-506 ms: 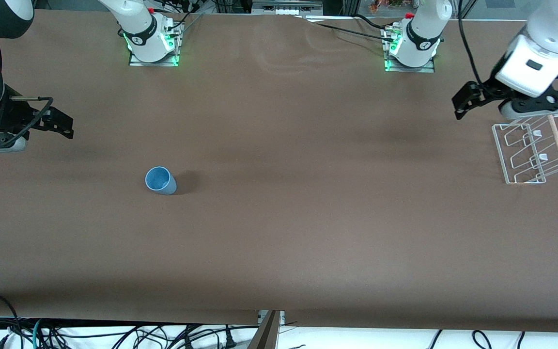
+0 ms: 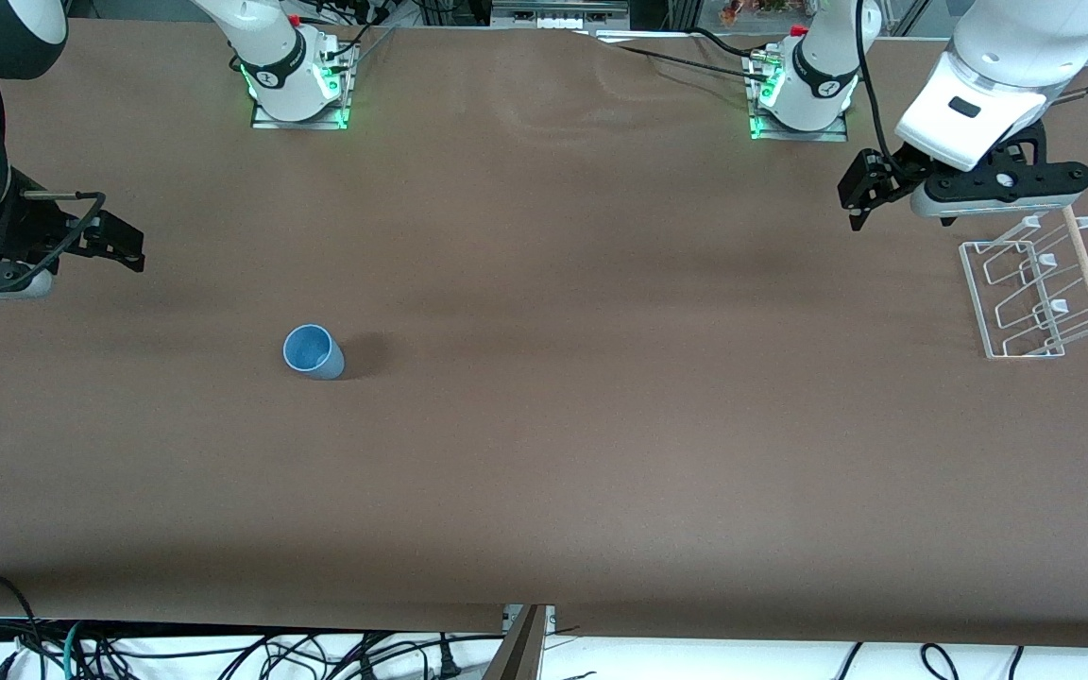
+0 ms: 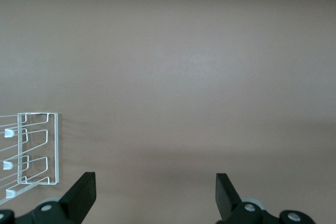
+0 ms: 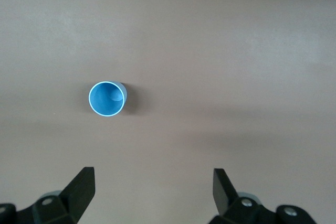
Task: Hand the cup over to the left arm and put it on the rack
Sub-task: 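Move the right gripper toward the blue cup lying on the table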
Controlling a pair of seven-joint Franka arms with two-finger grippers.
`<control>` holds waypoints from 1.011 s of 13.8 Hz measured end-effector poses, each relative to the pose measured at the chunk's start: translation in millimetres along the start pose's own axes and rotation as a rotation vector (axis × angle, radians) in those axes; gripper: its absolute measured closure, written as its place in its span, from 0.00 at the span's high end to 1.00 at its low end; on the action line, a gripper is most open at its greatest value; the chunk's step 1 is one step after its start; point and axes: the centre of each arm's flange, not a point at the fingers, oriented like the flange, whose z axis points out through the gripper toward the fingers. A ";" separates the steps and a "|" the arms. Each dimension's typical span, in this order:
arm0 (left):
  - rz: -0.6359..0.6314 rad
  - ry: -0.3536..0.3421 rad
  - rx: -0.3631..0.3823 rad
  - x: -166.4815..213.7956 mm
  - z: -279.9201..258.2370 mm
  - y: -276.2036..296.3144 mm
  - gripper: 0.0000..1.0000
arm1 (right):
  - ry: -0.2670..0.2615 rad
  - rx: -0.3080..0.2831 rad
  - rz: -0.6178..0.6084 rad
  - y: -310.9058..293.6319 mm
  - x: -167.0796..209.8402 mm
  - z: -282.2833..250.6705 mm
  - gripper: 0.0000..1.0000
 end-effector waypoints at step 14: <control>0.043 -0.007 -0.001 -4.9 3.2 22.5 1.00 | -0.127 0.020 -0.078 -46.6 58.1 131.3 1.00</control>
